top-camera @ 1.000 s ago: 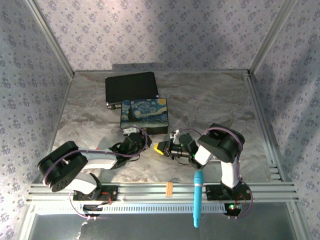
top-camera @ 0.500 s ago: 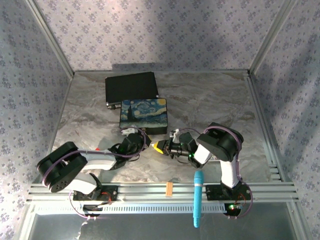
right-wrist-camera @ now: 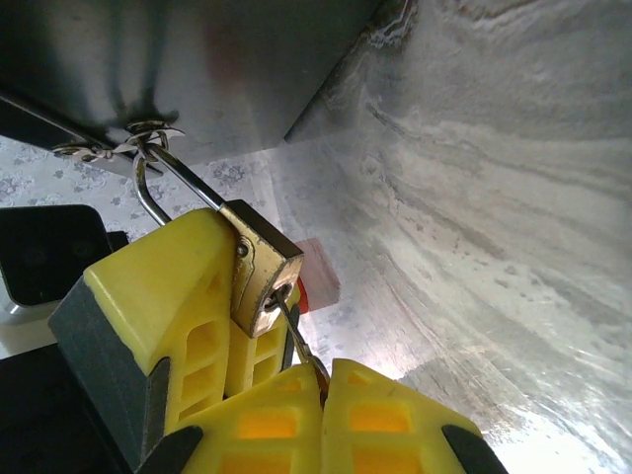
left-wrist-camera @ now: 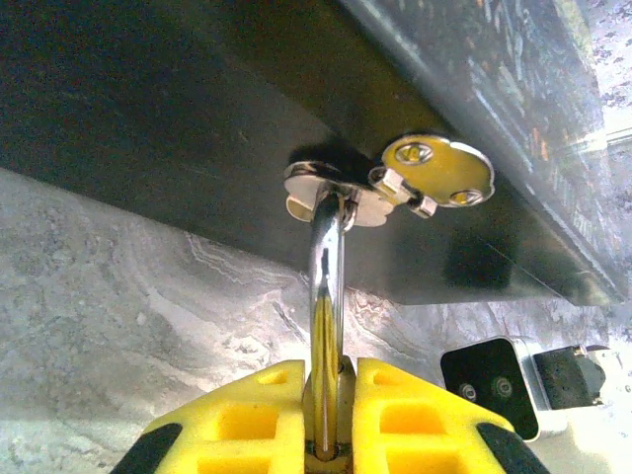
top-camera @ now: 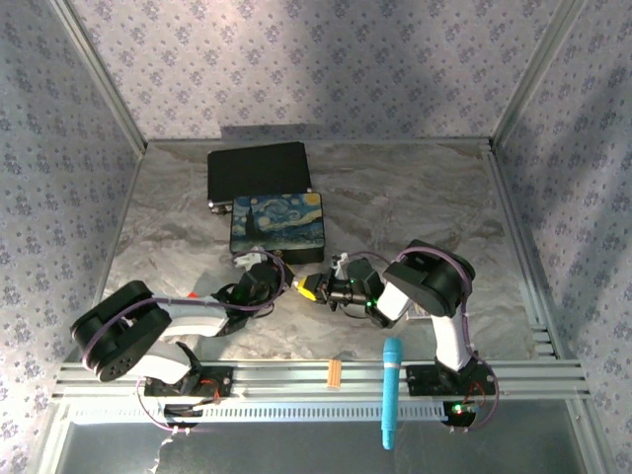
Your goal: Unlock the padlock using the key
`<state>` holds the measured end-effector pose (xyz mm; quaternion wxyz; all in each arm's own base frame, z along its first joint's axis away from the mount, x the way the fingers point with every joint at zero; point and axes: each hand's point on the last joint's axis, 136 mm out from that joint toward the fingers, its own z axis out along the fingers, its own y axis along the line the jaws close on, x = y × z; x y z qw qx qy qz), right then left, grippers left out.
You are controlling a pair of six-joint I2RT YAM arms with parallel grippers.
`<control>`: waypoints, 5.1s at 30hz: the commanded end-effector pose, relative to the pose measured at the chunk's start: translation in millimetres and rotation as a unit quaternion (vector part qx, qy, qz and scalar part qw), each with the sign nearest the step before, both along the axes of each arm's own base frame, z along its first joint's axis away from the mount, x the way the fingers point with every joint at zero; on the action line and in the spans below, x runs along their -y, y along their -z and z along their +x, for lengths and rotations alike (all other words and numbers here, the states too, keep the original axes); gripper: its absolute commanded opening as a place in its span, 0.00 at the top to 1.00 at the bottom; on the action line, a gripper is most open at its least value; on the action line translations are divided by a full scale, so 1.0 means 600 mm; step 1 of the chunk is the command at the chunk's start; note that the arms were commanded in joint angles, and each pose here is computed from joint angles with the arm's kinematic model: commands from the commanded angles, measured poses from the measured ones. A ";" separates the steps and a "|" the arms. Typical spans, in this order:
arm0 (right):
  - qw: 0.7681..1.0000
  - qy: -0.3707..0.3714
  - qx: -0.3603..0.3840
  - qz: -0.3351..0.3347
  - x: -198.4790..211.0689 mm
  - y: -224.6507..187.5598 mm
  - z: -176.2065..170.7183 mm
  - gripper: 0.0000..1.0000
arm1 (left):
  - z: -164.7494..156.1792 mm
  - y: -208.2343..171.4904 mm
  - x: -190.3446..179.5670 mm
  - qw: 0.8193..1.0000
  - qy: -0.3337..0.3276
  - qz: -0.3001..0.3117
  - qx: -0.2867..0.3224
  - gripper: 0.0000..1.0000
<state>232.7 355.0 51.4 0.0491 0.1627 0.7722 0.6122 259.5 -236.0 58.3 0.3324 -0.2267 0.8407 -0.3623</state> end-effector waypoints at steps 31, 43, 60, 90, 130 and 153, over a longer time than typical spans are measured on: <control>0.998 0.032 0.045 0.030 -0.005 -0.024 0.074 1.00 | -0.035 -0.065 0.098 0.988 0.105 -0.109 -0.001 1.00; 0.998 0.003 0.053 0.015 0.009 0.001 0.073 1.00 | -0.046 -0.071 0.107 0.985 0.127 -0.120 -0.008 1.00; 0.999 0.006 0.053 -0.010 0.047 0.032 0.076 1.00 | -0.050 -0.052 0.106 0.987 0.139 -0.081 -0.017 1.00; 1.000 0.011 0.002 -0.019 0.099 0.079 0.090 1.00 | -0.052 -0.050 0.144 0.979 0.150 -0.140 -0.004 1.00; 0.992 0.002 0.016 -0.124 0.109 0.076 0.025 0.63 | -0.063 0.044 0.096 0.992 0.076 -0.050 -0.089 1.00; 0.738 -0.124 0.455 -0.482 0.204 -0.080 -0.009 0.18 | -0.067 0.028 0.077 0.992 0.077 -0.023 -0.099 1.00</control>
